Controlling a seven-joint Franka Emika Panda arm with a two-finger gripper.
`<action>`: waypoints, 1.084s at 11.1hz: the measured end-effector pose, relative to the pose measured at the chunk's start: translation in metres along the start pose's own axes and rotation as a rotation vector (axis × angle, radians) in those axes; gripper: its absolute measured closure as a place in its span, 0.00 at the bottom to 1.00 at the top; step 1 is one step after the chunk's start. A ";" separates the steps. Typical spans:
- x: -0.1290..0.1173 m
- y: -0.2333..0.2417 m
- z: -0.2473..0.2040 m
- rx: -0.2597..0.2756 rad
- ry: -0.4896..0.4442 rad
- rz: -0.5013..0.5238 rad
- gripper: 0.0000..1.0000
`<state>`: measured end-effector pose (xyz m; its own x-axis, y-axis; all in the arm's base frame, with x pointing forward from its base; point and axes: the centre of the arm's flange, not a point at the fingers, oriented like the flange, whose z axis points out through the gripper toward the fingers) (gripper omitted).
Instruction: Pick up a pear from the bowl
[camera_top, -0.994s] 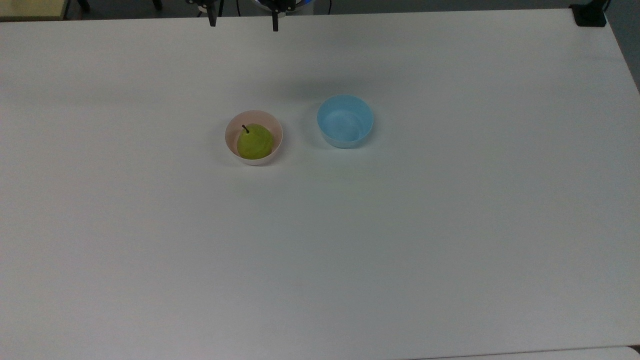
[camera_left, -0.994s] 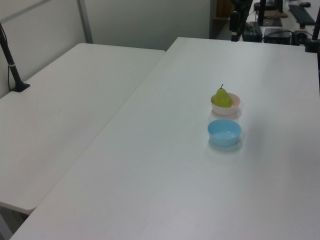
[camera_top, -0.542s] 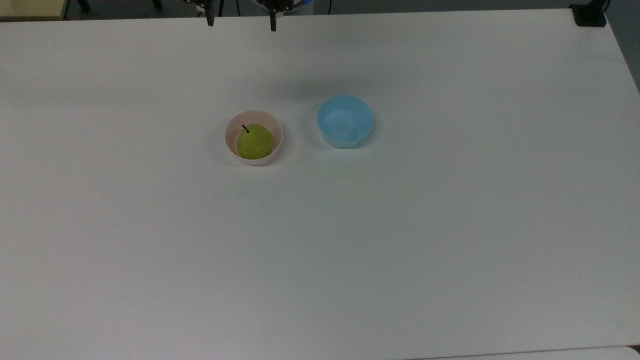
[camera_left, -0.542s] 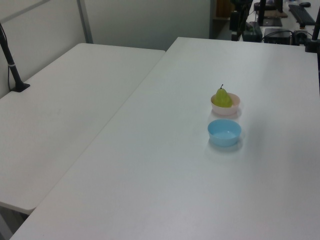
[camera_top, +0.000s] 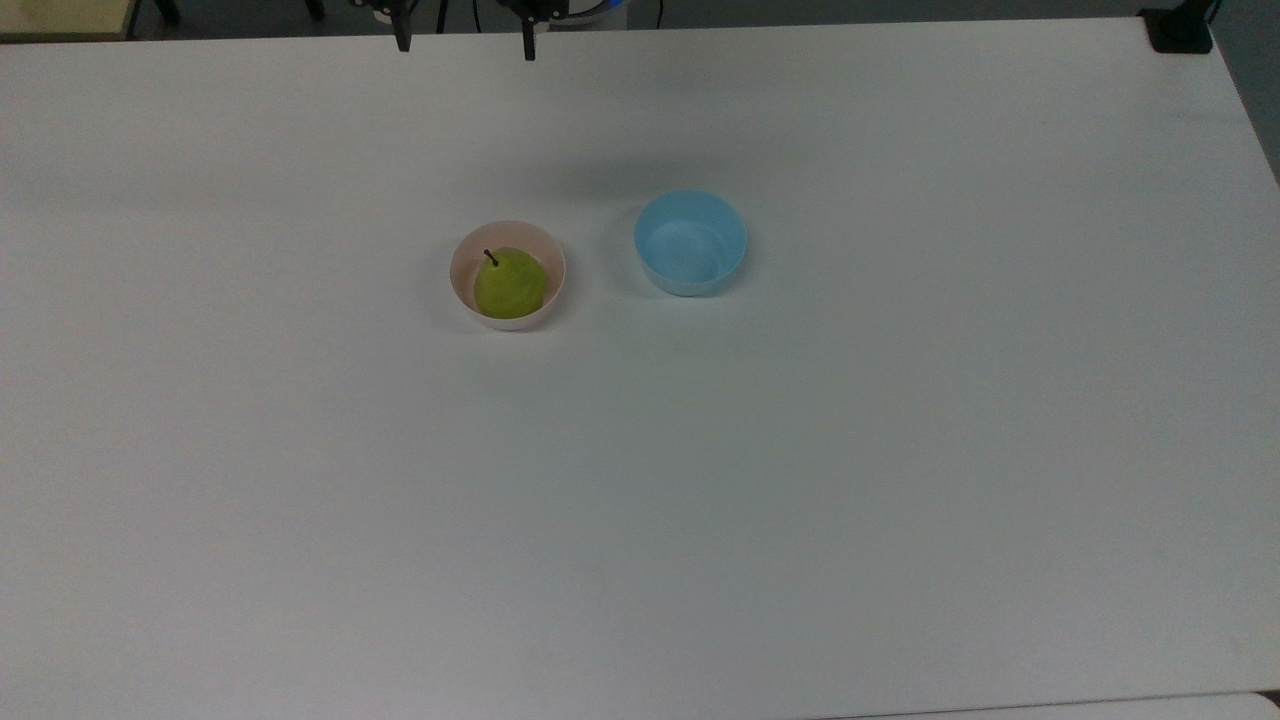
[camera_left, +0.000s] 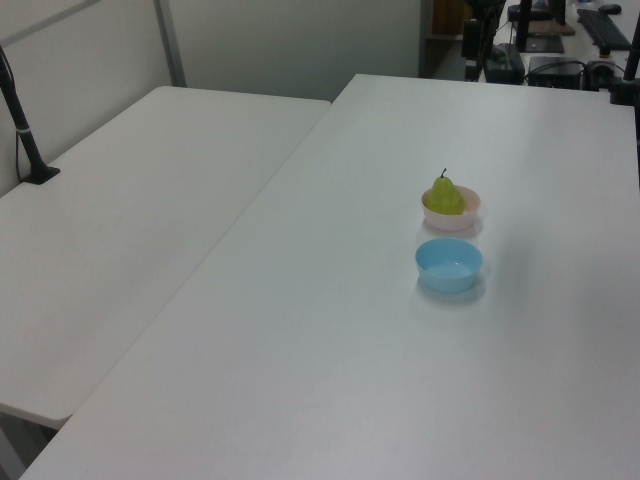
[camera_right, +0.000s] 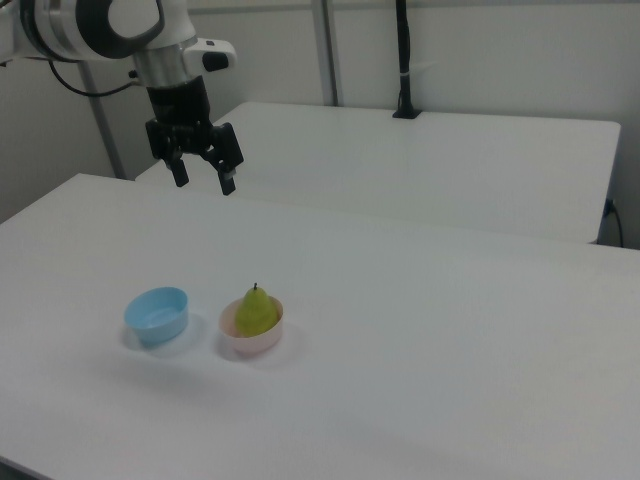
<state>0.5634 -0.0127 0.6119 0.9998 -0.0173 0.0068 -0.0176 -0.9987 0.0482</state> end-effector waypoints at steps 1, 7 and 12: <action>0.000 0.007 0.000 0.000 -0.001 0.012 0.00; 0.002 0.029 0.036 0.005 -0.067 -0.084 0.00; 0.012 0.026 0.099 0.007 -0.079 -0.099 0.00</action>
<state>0.5758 -0.0432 0.5140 0.9941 0.0775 -0.0764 0.0805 -0.9961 0.0373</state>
